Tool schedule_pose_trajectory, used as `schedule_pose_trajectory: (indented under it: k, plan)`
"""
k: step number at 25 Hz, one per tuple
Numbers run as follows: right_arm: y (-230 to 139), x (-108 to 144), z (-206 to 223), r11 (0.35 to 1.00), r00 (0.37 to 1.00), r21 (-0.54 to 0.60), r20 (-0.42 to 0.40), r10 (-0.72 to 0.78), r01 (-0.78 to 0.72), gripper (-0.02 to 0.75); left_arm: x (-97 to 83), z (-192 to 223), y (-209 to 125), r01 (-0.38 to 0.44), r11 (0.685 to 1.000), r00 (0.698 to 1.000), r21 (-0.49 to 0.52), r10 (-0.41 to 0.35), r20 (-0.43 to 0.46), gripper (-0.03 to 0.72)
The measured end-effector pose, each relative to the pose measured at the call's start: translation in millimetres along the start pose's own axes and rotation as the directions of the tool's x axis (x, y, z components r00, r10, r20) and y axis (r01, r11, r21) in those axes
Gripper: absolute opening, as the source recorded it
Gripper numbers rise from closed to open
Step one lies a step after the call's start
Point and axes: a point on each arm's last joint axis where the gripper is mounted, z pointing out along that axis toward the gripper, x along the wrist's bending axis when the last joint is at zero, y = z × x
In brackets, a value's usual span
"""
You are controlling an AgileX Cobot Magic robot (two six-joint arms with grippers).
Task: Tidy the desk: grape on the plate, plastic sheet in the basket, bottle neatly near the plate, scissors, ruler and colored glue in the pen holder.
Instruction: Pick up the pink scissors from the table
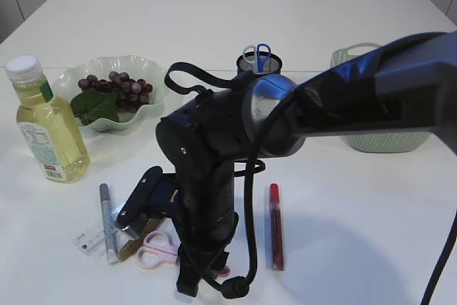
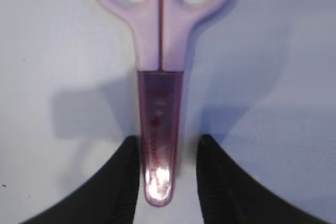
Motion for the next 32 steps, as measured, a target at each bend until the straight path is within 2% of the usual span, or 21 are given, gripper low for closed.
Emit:
schedule_pose_trajectory:
  k: [4,7,32]
  plan:
    - [0.3,-0.4,1.5,1.0,1.0,0.0,0.003,-0.002,0.002,0.223,1.1,-4.9,-1.4,0.002,1.0,1.0,-0.013,-0.002,-0.001,0.29]
    - [0.6,-0.6,3.7,1.0,1.0,0.004,0.001,-0.001,0.001,0.197,2.8,-9.3,-2.6,0.001,1.0,1.0,-0.025,-0.001,-0.011,0.29]
    - [0.0,-0.3,3.7,1.0,1.0,0.021,-0.007,0.018,-0.018,0.191,4.6,-16.0,-3.1,0.002,0.998,1.0,-0.06,-0.003,-0.016,0.29]
